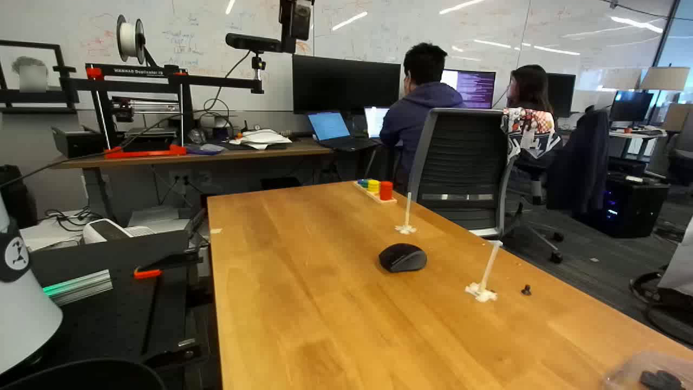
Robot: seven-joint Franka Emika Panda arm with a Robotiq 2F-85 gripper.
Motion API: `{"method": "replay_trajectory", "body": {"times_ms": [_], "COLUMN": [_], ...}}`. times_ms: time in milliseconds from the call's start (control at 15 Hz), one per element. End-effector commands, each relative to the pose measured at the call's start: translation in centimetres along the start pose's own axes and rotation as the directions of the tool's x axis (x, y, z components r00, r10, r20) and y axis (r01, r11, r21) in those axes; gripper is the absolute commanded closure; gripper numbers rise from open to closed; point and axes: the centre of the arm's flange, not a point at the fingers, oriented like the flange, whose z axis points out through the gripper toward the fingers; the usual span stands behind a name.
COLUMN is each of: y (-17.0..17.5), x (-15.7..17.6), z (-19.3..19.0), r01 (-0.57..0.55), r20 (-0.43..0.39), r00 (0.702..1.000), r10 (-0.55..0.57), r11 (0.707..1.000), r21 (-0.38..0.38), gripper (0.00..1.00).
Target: Left click the mouse
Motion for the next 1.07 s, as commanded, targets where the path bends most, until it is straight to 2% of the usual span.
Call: {"method": "replay_trajectory", "body": {"times_ms": [0,533,667,867,933,1000], "y": [0.0,0.1,0.4,1.2,1.5,1.8], "x": [0.0,0.1,0.6,2.9,3.7,4.6], "z": [-0.1,-0.3,0.2,0.6,0.6,1.0], "r01": [0.000,-0.008,-0.024,-0.033,-0.035,-0.042], "r20": [-0.003,-0.019,-0.060,-0.172,-0.203,-0.238], "r00": [1.000,1.000,0.998,0.985,0.979,0.971], "r10": [0.000,0.008,0.022,0.015,0.012,0.010], "r11": [1.000,1.000,0.999,0.994,0.993,0.991], "r21": [0.000,-0.007,-0.032,-0.103,-0.113,-0.126], "gripper": [0.00,0.00,0.00,0.00,0.25,0.27]}}
